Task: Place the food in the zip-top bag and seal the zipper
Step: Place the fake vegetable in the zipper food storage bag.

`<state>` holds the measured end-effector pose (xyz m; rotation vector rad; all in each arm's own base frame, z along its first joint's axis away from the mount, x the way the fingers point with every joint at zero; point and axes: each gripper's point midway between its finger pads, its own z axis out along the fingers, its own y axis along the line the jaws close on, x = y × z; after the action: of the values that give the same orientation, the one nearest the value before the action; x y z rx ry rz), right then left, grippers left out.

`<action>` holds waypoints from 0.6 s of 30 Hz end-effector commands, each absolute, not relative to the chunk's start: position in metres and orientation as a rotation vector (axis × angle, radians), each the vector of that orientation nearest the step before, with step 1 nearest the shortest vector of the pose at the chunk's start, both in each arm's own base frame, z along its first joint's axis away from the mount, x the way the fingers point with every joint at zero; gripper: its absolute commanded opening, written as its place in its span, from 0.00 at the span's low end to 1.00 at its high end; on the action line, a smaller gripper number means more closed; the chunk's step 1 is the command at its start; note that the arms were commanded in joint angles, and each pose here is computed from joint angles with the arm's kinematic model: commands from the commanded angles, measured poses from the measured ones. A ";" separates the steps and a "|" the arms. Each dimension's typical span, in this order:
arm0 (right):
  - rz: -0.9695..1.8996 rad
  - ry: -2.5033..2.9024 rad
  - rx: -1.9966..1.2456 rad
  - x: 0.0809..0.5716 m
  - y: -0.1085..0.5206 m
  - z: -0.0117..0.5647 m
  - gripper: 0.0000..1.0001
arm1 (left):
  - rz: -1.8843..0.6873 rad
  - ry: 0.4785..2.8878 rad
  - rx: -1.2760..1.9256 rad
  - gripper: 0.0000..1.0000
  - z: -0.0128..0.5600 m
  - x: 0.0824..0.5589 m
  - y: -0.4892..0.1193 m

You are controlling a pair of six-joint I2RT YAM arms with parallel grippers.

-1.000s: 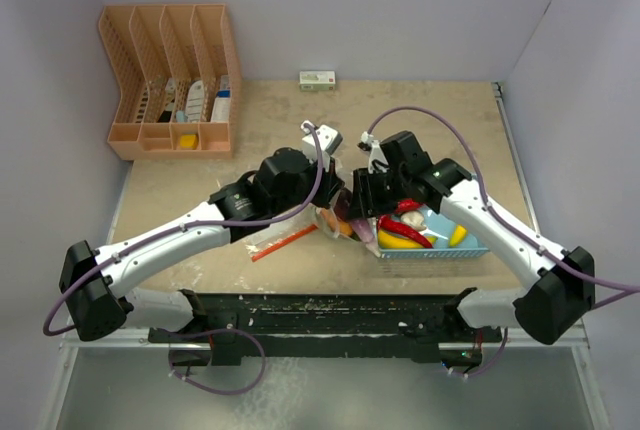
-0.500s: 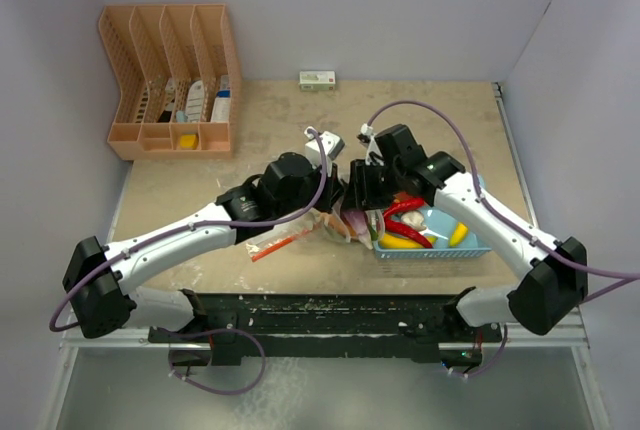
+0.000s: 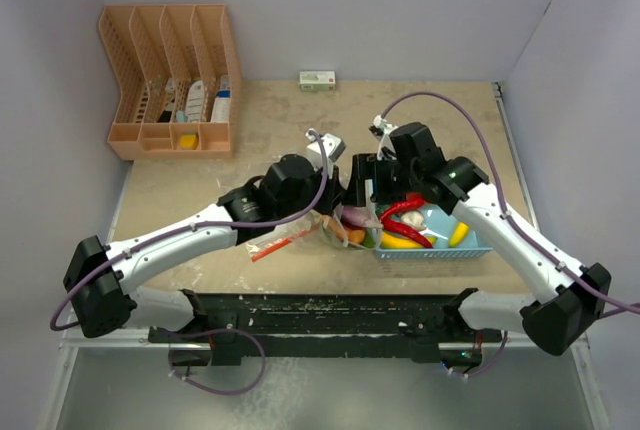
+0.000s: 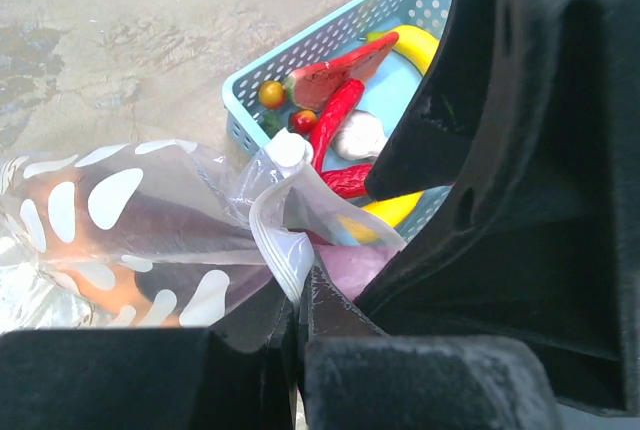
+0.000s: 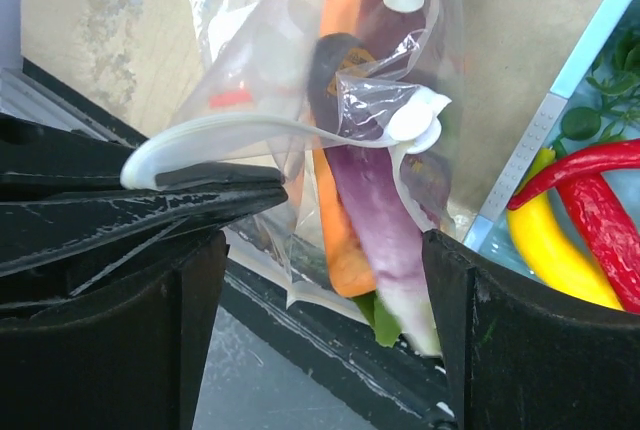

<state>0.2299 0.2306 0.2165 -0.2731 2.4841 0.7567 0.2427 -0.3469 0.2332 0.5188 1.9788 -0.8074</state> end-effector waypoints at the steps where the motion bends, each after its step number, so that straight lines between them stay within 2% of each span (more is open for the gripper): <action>1: 0.711 2.405 -0.296 0.232 0.222 0.244 0.81 | -0.859 1.910 0.475 0.00 0.257 0.245 -0.352; 6: 0.651 2.441 -0.265 0.217 0.203 0.239 0.79 | -0.830 1.910 0.437 0.00 0.266 0.248 -0.345; 12: 0.349 2.439 -0.025 0.220 0.149 0.234 0.73 | -0.791 1.854 0.361 0.00 0.301 0.253 -0.329; 18: 0.151 2.625 0.099 0.216 0.118 0.175 0.70 | -0.753 1.747 0.292 0.00 0.359 0.253 -0.300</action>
<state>0.2207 0.1488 0.2171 -0.0237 2.4917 0.3433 0.2481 -0.3235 0.2611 0.4288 1.9727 -0.7172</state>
